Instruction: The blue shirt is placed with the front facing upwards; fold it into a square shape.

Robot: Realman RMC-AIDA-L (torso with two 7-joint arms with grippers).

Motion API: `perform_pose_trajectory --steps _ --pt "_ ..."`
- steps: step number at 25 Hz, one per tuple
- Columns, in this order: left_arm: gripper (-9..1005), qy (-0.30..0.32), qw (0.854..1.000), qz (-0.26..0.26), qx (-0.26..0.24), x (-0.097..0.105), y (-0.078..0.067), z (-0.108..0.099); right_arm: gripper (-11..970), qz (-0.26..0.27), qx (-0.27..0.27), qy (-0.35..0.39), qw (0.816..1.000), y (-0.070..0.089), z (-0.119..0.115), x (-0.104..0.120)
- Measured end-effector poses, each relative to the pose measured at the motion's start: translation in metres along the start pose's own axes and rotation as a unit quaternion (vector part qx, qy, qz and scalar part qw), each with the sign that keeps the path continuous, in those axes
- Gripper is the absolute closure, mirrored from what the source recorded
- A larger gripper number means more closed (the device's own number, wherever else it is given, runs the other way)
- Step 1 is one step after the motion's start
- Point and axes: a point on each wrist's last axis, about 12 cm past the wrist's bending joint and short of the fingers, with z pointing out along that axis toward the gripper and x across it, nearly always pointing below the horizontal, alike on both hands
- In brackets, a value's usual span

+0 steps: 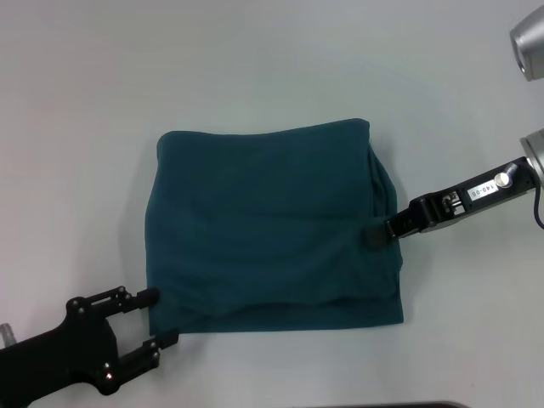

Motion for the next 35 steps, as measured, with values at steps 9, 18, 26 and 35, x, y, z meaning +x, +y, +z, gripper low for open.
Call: perform_pose_trajectory --steps 9,18,26,35 --pt "428 0.006 1.0 0.004 -0.014 0.003 0.005 0.01 924 0.003 -0.002 -0.001 1.0 -0.001 -0.001 0.002" --pt "443 -0.008 1.0 0.016 -0.017 -0.001 0.006 0.017 923 0.004 -0.002 -0.002 1.0 -0.001 -0.001 0.001" --pt "473 -0.009 0.999 0.024 -0.028 0.0 0.008 0.023 923 0.001 -0.002 -0.001 1.0 0.0 -0.001 0.0" --pt "507 -0.007 0.998 -0.053 -0.04 -0.01 0.022 0.012 923 0.004 0.0 -0.003 1.0 0.0 -0.003 -0.001"
